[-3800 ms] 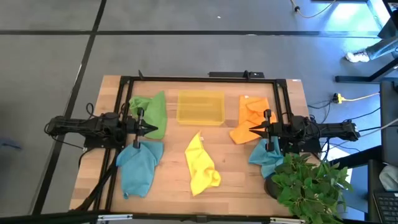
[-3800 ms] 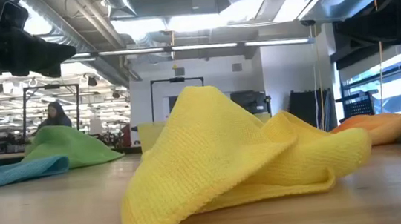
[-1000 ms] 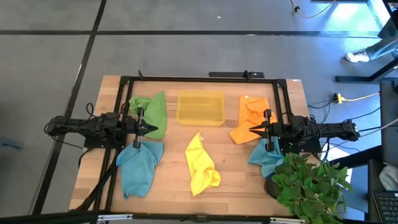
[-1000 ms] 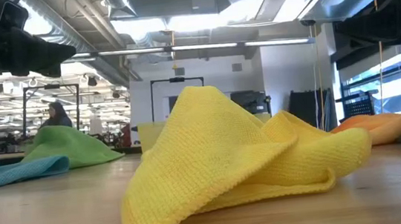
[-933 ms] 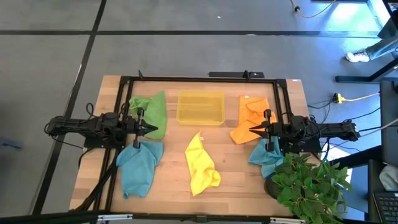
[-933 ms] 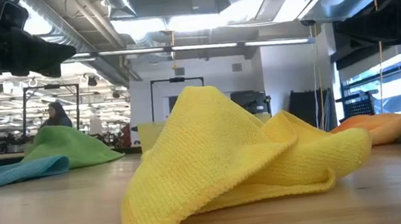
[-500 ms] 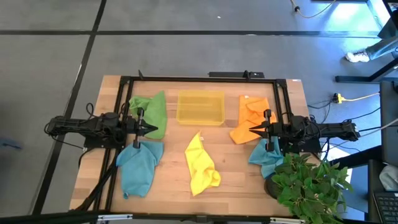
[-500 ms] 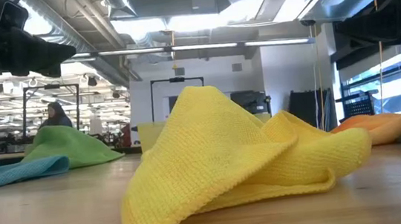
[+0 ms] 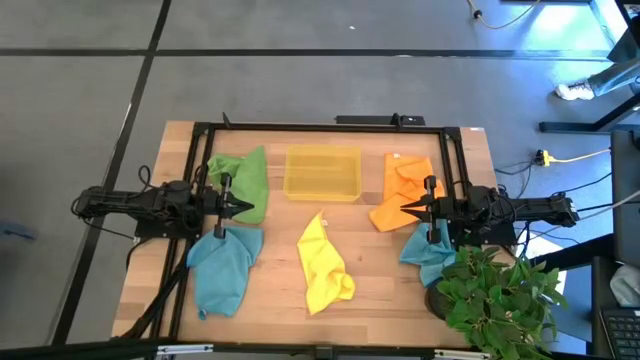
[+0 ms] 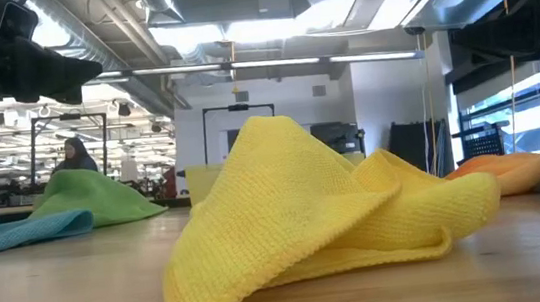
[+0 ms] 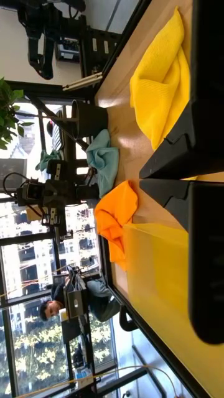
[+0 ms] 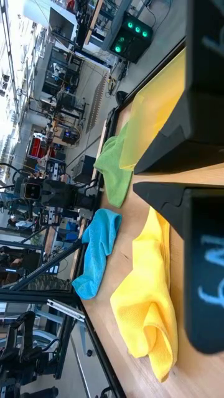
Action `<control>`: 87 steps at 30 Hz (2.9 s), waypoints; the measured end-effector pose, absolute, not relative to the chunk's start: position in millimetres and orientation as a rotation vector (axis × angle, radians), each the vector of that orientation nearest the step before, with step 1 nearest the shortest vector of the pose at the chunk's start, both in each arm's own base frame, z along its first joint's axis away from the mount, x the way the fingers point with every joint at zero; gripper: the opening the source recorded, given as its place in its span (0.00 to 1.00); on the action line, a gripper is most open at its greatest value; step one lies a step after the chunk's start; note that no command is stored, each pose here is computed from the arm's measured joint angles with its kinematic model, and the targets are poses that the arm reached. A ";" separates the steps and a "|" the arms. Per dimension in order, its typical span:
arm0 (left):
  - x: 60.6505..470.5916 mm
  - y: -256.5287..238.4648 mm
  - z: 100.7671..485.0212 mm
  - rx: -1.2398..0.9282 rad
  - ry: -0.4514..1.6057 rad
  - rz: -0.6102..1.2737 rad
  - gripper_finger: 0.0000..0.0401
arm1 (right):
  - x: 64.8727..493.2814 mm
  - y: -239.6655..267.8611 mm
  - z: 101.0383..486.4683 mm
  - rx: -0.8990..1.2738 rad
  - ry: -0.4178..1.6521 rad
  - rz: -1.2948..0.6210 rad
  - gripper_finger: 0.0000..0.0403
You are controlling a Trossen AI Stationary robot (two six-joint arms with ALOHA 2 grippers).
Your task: Fold microfiber towels
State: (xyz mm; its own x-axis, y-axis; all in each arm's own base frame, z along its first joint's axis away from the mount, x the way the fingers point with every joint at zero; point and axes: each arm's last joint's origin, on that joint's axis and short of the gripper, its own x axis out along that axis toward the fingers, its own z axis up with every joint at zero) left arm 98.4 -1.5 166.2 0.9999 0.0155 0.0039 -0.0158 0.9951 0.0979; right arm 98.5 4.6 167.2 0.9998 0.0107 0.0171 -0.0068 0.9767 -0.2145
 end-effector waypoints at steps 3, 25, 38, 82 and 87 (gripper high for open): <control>98.4 -1.5 166.2 0.098 -0.003 0.015 0.00 | 98.5 4.6 167.3 -0.216 -0.018 0.009 0.08; 98.4 -1.4 166.1 0.098 -0.002 0.016 0.00 | 98.5 4.6 167.2 -0.216 -0.018 0.009 0.08; 98.4 -1.5 166.2 0.098 -0.003 0.016 0.00 | 98.5 4.6 168.1 -0.215 -0.027 0.008 0.08; 98.4 -1.5 166.2 0.098 -0.003 0.015 0.00 | 91.8 6.2 213.4 -0.003 -0.347 0.028 0.08; 98.4 -1.4 166.2 0.098 -0.003 0.016 0.00 | 99.3 4.7 225.9 -0.043 -0.283 -0.087 0.08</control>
State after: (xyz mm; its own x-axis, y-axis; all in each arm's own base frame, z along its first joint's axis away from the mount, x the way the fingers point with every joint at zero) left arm 98.4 -1.4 166.2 0.9999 0.0159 0.0034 -0.0161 0.9951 0.0979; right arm 99.3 4.7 225.9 0.9564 -0.0796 0.2809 0.0918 0.9953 -0.0305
